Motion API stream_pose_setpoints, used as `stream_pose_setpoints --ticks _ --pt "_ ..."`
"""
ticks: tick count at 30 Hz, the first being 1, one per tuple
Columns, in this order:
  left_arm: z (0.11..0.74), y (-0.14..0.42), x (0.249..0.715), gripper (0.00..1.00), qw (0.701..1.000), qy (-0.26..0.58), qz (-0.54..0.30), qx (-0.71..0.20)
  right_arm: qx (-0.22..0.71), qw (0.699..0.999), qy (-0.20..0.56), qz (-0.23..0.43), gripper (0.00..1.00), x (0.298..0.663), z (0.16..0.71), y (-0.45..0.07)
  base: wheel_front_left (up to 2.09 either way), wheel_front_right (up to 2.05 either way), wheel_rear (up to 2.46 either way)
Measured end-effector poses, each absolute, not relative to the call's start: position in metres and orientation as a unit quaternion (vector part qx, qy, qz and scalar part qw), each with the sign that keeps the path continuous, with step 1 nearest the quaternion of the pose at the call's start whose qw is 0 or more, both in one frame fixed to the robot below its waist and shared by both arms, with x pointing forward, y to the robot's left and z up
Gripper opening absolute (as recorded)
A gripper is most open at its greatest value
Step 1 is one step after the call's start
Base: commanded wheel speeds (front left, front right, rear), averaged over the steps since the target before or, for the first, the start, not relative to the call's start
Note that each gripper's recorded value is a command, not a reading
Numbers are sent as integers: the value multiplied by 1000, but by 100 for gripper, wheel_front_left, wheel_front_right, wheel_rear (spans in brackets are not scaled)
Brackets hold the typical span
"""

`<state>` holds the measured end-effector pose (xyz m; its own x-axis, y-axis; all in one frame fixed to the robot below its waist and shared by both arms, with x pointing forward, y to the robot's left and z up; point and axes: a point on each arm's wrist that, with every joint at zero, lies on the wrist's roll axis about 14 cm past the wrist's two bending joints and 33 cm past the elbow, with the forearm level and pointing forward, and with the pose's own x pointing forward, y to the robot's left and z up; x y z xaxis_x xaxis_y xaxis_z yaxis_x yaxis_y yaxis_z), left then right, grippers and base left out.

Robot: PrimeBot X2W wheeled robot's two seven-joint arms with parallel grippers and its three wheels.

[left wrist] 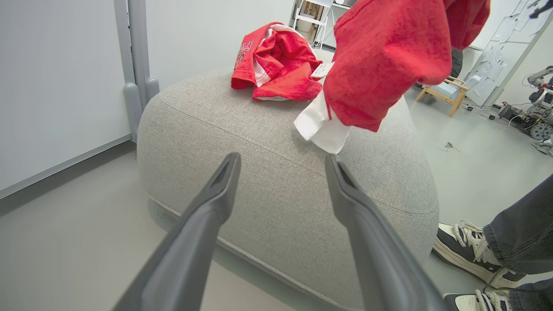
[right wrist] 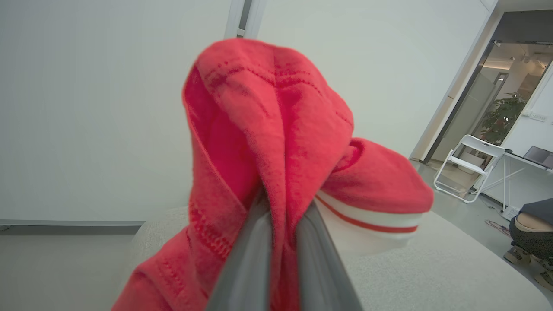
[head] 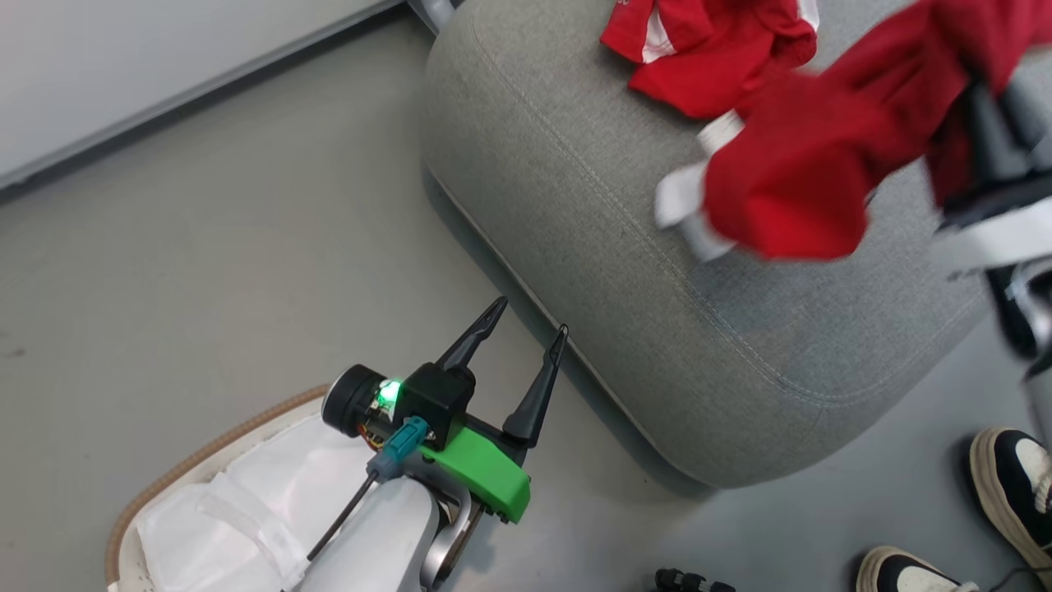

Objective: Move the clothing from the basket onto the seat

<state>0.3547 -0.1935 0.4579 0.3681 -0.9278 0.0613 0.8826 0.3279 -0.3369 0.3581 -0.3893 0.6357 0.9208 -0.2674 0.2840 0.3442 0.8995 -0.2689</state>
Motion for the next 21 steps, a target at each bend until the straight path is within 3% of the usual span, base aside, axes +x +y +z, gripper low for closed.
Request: stream_pose_setpoints --ticks 10,21 --pt "426 -195 373 100 804 80 -568 -156 -276 932 -127 -197 0 406 704 -448 0 0 0" --pt "383 -181 401 100 814 102 -549 -161 -294 922 -100 -233 0 472 680 -474 0 0 0"
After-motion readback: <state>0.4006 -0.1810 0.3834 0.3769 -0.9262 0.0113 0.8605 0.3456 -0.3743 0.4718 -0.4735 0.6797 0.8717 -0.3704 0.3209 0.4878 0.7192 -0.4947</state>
